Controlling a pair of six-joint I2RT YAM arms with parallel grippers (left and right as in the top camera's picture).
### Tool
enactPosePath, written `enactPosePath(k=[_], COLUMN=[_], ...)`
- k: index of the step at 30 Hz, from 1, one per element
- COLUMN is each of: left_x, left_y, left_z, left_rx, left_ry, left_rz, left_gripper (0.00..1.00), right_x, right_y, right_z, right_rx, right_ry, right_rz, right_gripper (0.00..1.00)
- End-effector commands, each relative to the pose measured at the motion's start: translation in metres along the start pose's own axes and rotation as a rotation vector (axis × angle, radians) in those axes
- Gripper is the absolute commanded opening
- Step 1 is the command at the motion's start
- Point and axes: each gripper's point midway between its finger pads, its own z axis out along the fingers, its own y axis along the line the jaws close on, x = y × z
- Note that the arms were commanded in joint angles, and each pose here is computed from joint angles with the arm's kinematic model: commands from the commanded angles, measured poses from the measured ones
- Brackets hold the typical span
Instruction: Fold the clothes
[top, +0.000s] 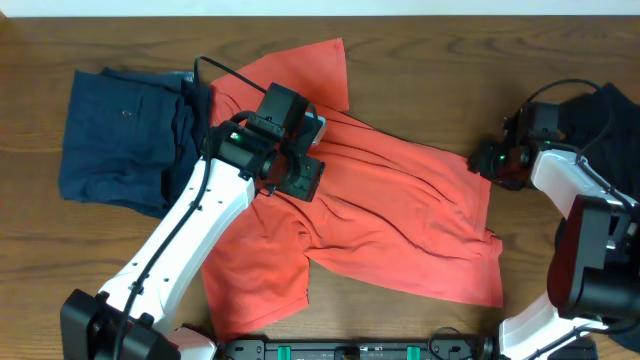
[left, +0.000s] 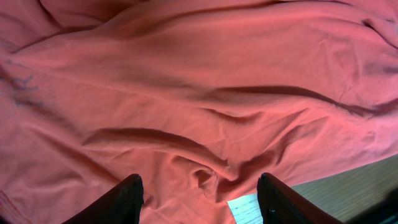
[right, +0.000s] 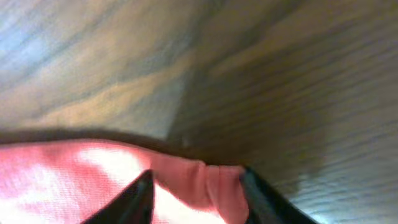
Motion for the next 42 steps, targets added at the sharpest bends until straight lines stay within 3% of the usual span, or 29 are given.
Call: enactPosePath(k=[1,3,4,12,15,19,20,21,22,23,25,31,37,42], left_x=[0.004,0.004,0.004,0.003,0.003,0.002,0.002,0.001,0.0,-0.002,-0.004,-0.007,-0.006,-0.006], left_y=[-0.002,-0.002,-0.002,-0.002,-0.002,-0.002,-0.002,-0.002,-0.002,-0.002,-0.002,-0.003,-0.002,-0.002], left_z=[0.002,0.002,0.002,0.002,0.002,0.002,0.002,0.002,0.002,0.002,0.002,0.002,0.002,0.002], left_rx=[0.009,0.009,0.009,0.009,0.009,0.009,0.009,0.009,0.01,0.01,0.011,0.012,0.012,0.012], left_ry=[0.015,0.015,0.015,0.012,0.011,0.008,0.007,0.003,-0.001,-0.008,-0.019,-0.028,-0.026,-0.026], left_rz=[0.006,0.005,0.006,0.006,0.006,0.007,0.007,0.008,0.009,0.01,0.012,0.013,0.012,0.012], left_gripper=[0.6,0.6,0.61,0.61,0.6,0.6,0.61,0.6,0.6,0.61,0.61,0.61,0.61,0.61], right_x=[0.01,0.001,-0.007,-0.083,-0.066,-0.002,0.013,0.025,0.032,0.035,0.032,0.002,-0.002,0.012], right_y=[0.01,0.012,0.014,0.031,0.034,0.012,0.002,-0.009,-0.021,-0.035,-0.05,-0.037,-0.033,-0.047], right_z=[0.005,-0.001,-0.007,-0.092,-0.118,-0.133,-0.135,-0.137,-0.139,-0.141,-0.144,-0.138,-0.108,-0.069], right_rx=[-0.072,-0.085,-0.093,-0.155,-0.144,-0.026,0.025,0.087,0.155,0.234,0.324,0.248,0.2,0.235], right_ry=[0.053,0.019,-0.01,-0.306,-0.279,-0.078,-0.028,0.012,0.034,0.043,0.018,-0.099,-0.051,0.073], right_rz=[0.022,0.019,0.018,-0.08,-0.091,-0.024,-0.009,0.001,0.007,0.009,0.029,0.058,0.062,0.076], right_gripper=[0.22,0.04,0.01,0.01,0.01,0.01,0.07,0.25,0.5,0.64,0.78,0.79,0.55,0.63])
